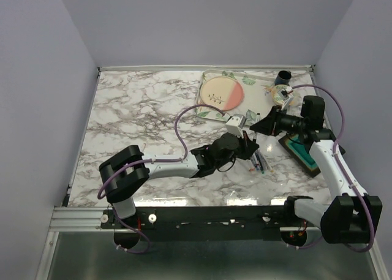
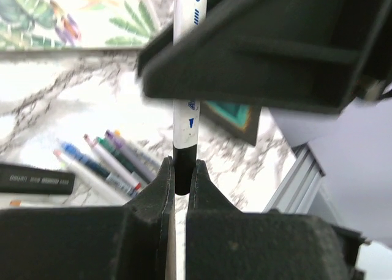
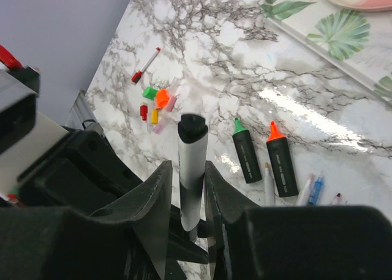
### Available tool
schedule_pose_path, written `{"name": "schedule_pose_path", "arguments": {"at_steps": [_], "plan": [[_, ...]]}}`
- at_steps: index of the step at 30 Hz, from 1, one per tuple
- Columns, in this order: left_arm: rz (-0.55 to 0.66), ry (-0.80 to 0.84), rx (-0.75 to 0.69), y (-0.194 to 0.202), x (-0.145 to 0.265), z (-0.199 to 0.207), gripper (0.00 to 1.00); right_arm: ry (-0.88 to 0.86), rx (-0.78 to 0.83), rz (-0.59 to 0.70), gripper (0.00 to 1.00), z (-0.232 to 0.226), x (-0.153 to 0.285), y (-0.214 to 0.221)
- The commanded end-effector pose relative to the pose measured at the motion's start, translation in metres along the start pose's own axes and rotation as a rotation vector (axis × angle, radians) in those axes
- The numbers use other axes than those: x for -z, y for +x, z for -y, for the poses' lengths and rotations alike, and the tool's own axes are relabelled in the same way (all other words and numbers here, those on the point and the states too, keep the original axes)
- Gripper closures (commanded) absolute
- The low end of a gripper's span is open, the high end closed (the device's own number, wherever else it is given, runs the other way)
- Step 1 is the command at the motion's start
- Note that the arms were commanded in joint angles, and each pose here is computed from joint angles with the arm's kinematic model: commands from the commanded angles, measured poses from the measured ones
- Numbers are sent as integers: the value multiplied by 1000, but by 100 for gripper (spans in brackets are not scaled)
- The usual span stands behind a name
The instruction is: Open the pen caps
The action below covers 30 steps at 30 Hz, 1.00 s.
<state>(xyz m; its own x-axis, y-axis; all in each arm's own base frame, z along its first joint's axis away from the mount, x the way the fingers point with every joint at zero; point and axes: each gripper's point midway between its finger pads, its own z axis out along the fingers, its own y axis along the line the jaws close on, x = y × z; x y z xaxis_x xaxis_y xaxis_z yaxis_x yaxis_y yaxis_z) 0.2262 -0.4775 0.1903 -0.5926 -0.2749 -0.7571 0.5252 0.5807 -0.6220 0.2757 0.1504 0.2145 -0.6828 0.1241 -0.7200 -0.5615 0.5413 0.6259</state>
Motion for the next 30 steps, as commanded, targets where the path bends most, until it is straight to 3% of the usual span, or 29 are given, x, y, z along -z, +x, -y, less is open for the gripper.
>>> {"name": "schedule_pose_path", "arguments": {"at_steps": [1, 12, 15, 16, 19, 24, 27, 28, 30], "plan": [[-76, 20, -24, 29, 6, -7, 100, 18, 19, 44, 64, 0, 9, -11], [-58, 43, -30, 22, 7, 1, 100, -20, -1, 21, 66, -1, 7, -4], [-46, 57, -36, 16, 7, 6, 100, -43, -6, 11, 65, -1, 5, -2], [-45, 60, -38, 15, 7, 7, 100, -49, -7, 8, 58, -2, 5, -1], [-34, 80, -46, 9, 7, 15, 100, -55, -10, 2, 53, -2, 5, 1], [-22, 101, -51, 3, 7, 22, 100, -59, -9, -1, 54, -2, 5, 2], [-26, 111, -54, 3, 6, 24, 100, -69, -5, -2, 63, -4, 5, 1], [-26, 111, -57, 3, 6, 24, 100, -77, -8, -6, 81, -5, 5, 3], [-25, 114, -56, 2, 5, 25, 100, -88, -1, -8, 99, -7, 6, 2]]}}
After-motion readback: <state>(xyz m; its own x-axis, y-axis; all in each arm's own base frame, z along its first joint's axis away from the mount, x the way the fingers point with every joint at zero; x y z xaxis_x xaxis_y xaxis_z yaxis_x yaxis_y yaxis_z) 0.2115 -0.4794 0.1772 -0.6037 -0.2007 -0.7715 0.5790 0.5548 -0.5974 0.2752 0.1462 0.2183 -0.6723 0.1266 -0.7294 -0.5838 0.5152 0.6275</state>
